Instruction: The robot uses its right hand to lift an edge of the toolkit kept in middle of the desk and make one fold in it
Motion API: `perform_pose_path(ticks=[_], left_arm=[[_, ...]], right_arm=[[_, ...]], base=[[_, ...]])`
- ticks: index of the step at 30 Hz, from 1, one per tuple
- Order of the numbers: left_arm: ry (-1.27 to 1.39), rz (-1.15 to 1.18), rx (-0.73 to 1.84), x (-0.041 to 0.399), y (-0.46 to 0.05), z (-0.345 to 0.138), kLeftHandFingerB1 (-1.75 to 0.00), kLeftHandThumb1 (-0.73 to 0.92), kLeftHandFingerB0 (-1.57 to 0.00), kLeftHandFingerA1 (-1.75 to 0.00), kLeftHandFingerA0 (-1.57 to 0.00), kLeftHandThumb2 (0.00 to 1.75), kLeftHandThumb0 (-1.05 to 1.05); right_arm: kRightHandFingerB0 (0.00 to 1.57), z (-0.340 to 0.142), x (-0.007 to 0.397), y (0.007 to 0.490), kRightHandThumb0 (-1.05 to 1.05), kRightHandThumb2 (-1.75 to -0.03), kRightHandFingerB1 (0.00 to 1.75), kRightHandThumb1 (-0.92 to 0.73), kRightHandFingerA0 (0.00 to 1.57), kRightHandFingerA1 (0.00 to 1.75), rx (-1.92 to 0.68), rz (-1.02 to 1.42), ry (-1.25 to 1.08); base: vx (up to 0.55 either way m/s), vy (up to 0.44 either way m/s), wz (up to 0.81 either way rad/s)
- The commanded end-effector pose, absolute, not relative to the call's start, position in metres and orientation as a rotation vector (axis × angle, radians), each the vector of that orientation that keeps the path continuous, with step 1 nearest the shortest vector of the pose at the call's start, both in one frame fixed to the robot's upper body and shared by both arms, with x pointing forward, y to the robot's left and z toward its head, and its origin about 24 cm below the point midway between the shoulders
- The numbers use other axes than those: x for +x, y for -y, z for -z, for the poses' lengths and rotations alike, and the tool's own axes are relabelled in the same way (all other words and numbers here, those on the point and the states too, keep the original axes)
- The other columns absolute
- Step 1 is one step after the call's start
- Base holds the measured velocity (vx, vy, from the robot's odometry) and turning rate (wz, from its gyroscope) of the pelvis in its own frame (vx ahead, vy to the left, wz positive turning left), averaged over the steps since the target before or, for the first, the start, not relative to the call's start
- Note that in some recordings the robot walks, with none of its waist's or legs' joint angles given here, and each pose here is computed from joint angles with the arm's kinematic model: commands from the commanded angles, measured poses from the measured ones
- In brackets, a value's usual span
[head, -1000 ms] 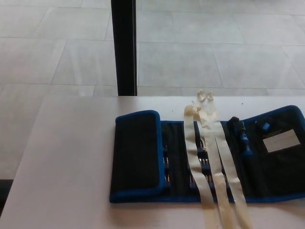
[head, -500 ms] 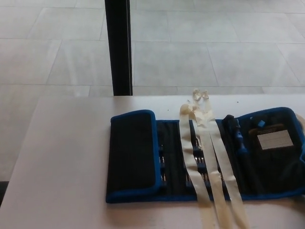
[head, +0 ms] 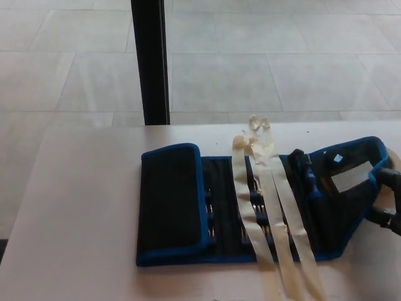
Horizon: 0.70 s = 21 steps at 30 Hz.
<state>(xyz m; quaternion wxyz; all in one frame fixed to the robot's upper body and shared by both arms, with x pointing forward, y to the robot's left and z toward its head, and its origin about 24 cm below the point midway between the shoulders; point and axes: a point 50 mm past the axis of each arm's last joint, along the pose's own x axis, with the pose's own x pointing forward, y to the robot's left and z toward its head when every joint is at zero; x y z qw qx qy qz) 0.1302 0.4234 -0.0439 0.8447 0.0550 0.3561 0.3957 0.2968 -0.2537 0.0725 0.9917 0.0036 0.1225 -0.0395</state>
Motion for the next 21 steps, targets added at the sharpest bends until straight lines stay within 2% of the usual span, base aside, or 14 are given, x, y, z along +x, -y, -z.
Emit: perform_pose_path(ticks=[1, 5, 10, 12, 13, 14, 15, 17, 18, 20, 21], left_arm=[[-0.723, -0.851, 0.143, 0.127, -0.431, 0.037, -0.51, 0.53, -0.61, -0.76, -0.67, 0.56, -0.64], [-0.720, -0.852, 0.138, 0.126, -0.431, 0.037, -0.50, 0.52, -0.60, -0.78, -0.68, 0.56, -0.65], [-0.713, -0.846, 0.138, 0.129, -0.430, 0.036, -0.50, 0.52, -0.57, -0.77, -0.65, 0.56, -0.65], [-0.708, -0.848, 0.133, 0.131, -0.430, 0.036, -0.49, 0.52, -0.56, -0.76, -0.67, 0.55, -0.64], [-0.710, -0.851, 0.134, 0.132, -0.430, 0.035, -0.59, 0.39, -0.51, -0.78, -0.67, 0.84, -0.66], [-0.705, -0.854, 0.128, 0.133, -0.431, 0.035, -0.60, 0.39, -0.53, -0.77, -0.67, 0.83, -0.66], [-0.707, -0.851, 0.137, 0.133, -0.431, 0.034, -0.49, 0.53, -0.58, -0.73, -0.67, 0.56, -0.63], [-0.707, -0.850, 0.138, 0.133, -0.432, 0.033, -0.49, 0.53, -0.58, -0.71, -0.66, 0.56, -0.64], [-0.707, -0.850, 0.141, 0.133, -0.433, 0.032, -0.49, 0.52, -0.58, -0.79, -0.69, 0.56, -0.63], [-0.703, -0.844, 0.161, 0.135, -0.434, 0.030, -0.51, 0.53, -0.59, -0.83, -0.69, 0.56, -0.62], [-0.708, -0.845, 0.164, 0.136, -0.434, 0.030, -0.50, 0.53, -0.60, -0.78, -0.68, 0.56, -0.62]], right_arm=[[0.60, -0.084, 0.297, 0.243, -0.57, -0.62, 0.44, -0.73, 0.74, 0.48, 0.037, 0.098, -0.160], [0.58, -0.089, 0.296, 0.240, -0.60, -0.62, 0.44, -0.73, 0.72, 0.48, 0.044, 0.102, -0.118], [0.64, -0.093, 0.292, 0.231, -0.60, -0.62, 0.46, -0.70, 0.75, 0.47, 0.033, 0.068, -0.083], [0.59, -0.090, 0.290, 0.227, -0.60, -0.62, 0.45, -0.72, 0.73, 0.46, -0.025, 0.016, -0.085], [0.59, -0.088, 0.289, 0.226, -0.60, -0.62, 0.45, -0.73, 0.71, 0.46, -0.061, -0.008, -0.091], [0.59, -0.086, 0.288, 0.225, -0.60, -0.62, 0.45, -0.73, 0.70, 0.47, -0.077, -0.020, -0.111], [0.59, -0.077, 0.286, 0.224, -0.61, -0.62, 0.45, -0.73, 0.73, 0.49, -0.157, -0.053, -0.128], [0.58, -0.071, 0.284, 0.225, -0.60, -0.62, 0.45, -0.72, 0.72, 0.50, -0.205, -0.071, -0.143], [0.60, -0.067, 0.283, 0.226, -0.58, -0.62, 0.46, -0.71, 0.74, 0.51, -0.217, -0.079, -0.162], [0.58, -0.052, 0.282, 0.231, -0.55, -0.62, 0.46, -0.71, 0.70, 0.52, -0.298, -0.089, -0.226], [0.58, -0.048, 0.282, 0.233, -0.57, -0.62, 0.45, -0.71, 0.71, 0.51, -0.329, -0.087, -0.251]], base=[[0.00, 0.000, 0.07], [0.00, 0.000, 0.08], [0.00, 0.000, 0.11], [0.00, 0.000, 0.00], [0.00, 0.000, 0.00], [0.00, 0.000, 0.00], [0.00, 0.000, 0.00], [0.00, 0.000, 0.00], [0.00, 0.000, 0.00], [0.00, 0.000, 0.00], [0.00, 0.000, 0.00]])
